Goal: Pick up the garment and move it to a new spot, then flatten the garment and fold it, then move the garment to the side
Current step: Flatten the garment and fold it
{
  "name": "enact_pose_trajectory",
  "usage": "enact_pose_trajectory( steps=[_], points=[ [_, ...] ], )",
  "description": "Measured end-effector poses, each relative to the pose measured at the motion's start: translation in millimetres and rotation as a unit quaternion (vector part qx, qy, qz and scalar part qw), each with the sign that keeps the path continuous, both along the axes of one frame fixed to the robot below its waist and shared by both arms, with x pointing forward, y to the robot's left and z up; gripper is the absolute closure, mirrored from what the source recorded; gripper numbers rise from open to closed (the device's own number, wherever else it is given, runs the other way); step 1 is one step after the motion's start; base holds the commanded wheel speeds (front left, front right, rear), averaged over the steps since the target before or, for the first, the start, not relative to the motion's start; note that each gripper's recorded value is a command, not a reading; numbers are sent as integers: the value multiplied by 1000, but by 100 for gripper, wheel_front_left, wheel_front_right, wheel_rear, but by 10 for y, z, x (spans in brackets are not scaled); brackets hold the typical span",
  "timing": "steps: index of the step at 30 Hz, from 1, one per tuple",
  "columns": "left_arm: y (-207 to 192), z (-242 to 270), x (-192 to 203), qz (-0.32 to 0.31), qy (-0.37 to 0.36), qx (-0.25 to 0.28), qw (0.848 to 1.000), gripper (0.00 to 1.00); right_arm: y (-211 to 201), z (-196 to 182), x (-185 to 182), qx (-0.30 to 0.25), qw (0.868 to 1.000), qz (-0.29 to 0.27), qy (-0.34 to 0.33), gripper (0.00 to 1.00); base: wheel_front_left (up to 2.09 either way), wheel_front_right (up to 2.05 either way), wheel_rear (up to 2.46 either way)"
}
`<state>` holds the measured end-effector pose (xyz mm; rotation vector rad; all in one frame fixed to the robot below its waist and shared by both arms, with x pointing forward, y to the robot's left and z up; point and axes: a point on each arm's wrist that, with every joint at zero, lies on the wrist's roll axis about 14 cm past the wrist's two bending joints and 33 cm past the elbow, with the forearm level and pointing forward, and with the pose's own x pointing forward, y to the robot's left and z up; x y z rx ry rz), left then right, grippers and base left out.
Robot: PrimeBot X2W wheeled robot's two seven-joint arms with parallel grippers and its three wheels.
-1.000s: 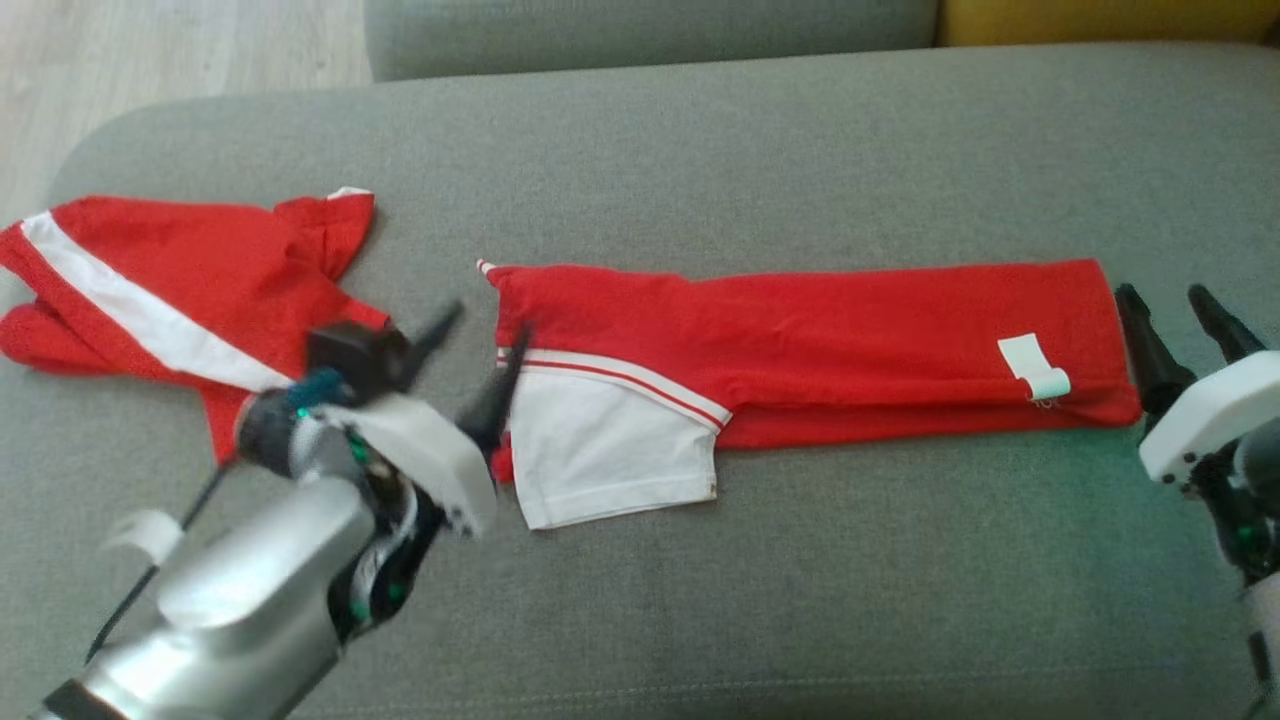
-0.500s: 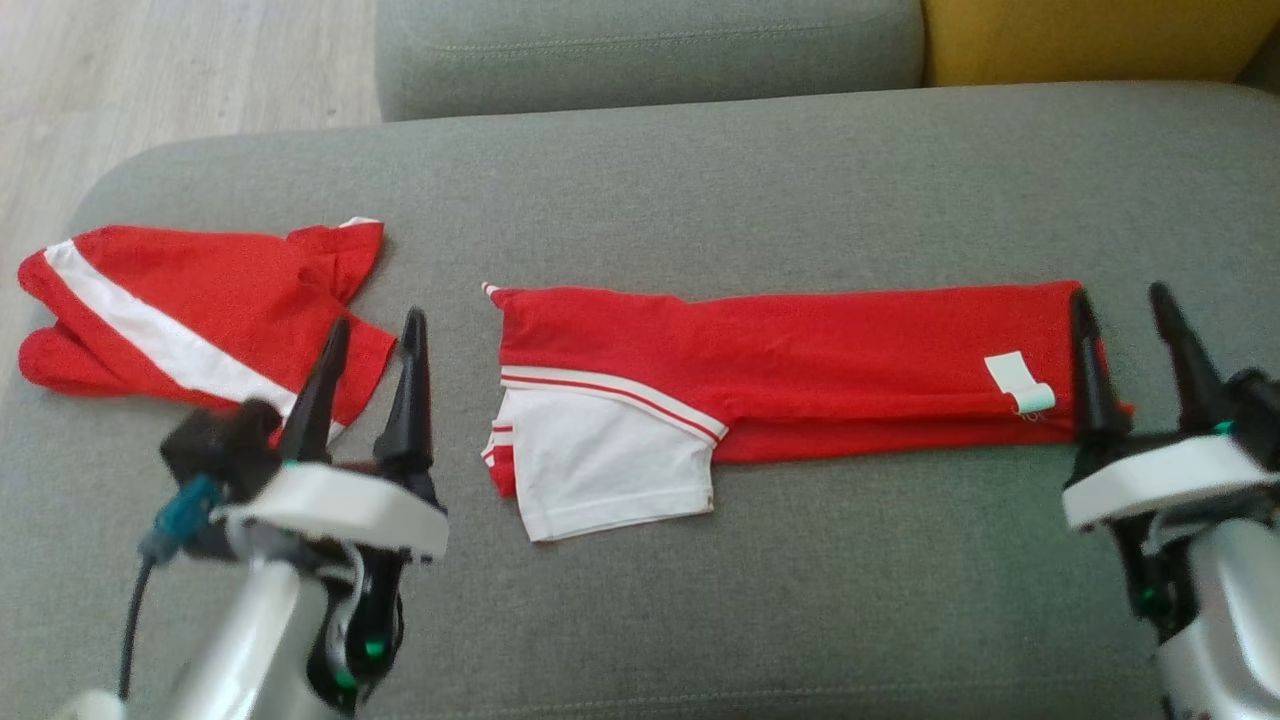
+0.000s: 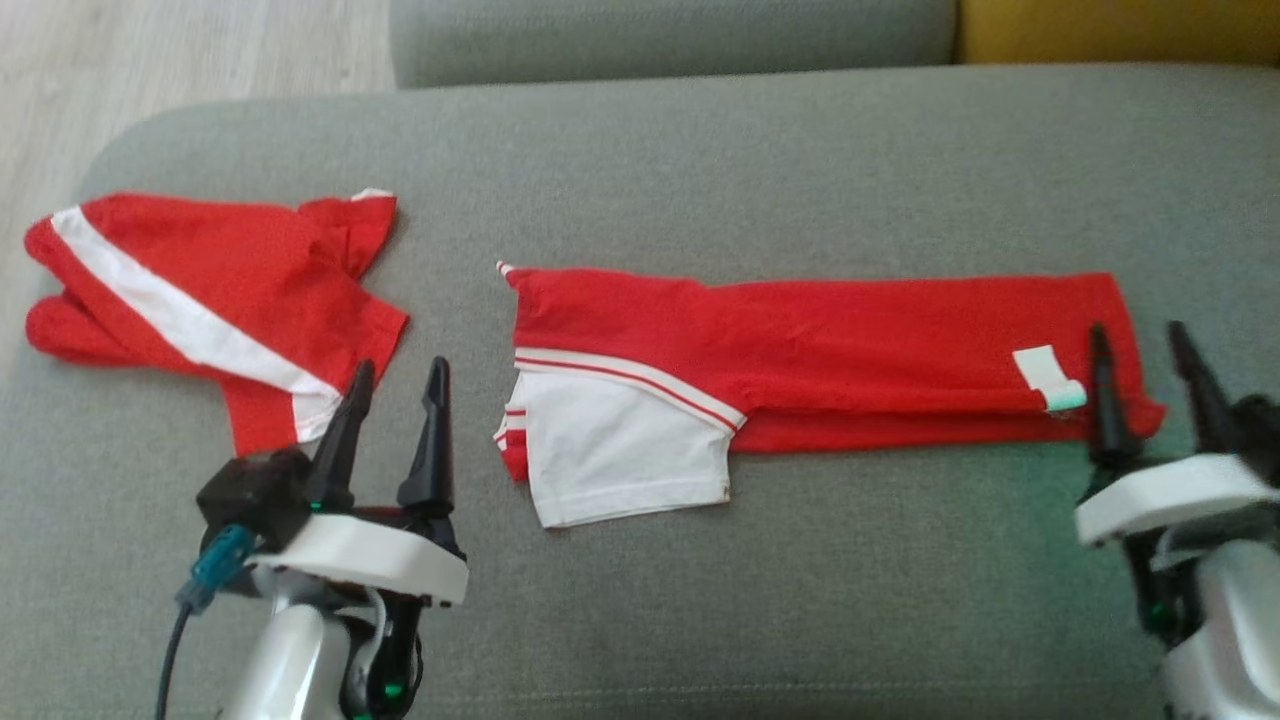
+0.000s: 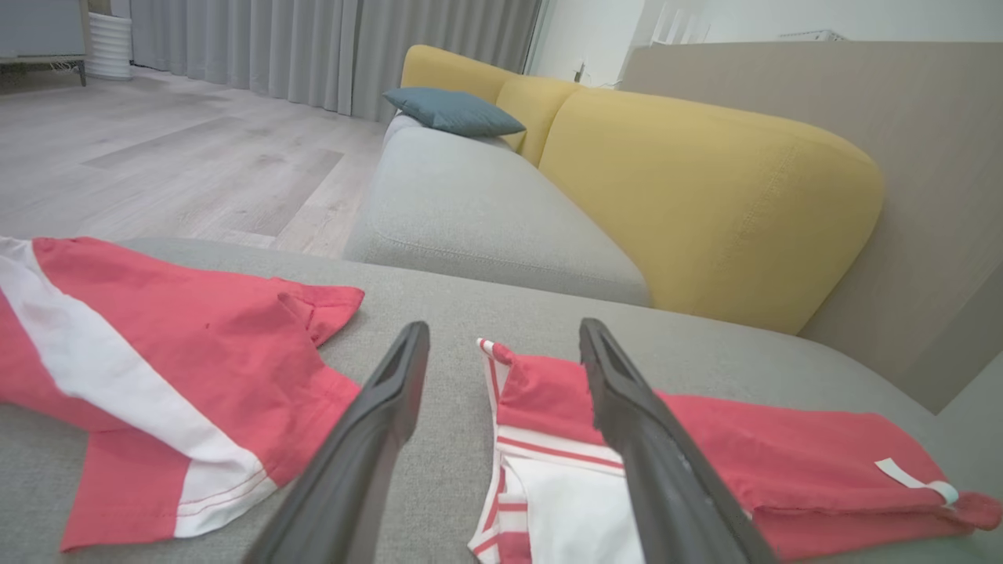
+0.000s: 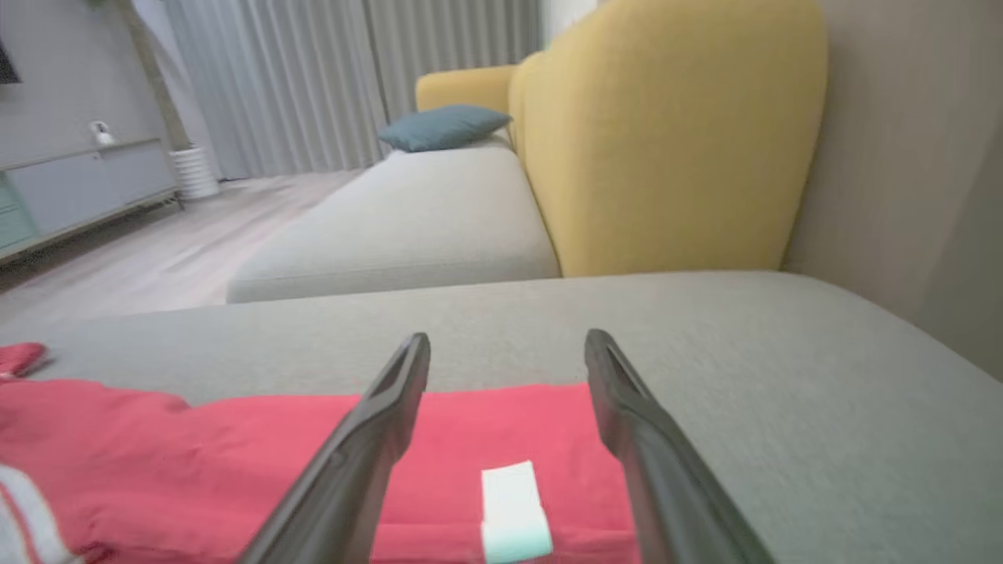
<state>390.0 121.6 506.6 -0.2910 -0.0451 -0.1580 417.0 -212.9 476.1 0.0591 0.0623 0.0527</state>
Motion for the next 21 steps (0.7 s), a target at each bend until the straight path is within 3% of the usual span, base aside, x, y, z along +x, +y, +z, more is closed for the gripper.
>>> enact_pose_trajectory(
  steps=[9, 21],
  points=[
    [32, -203, 155, 2, 25, -1, 1000, 0, -467, -503, 255, 22, 989, -95, 114, 0, 0, 0, 0],
    [115, -358, 283, 10, 43, 3, 999, 0, -415, -1076, 314, 60, 961, -121, 240, 0, 0, 0, 0]
  ],
)
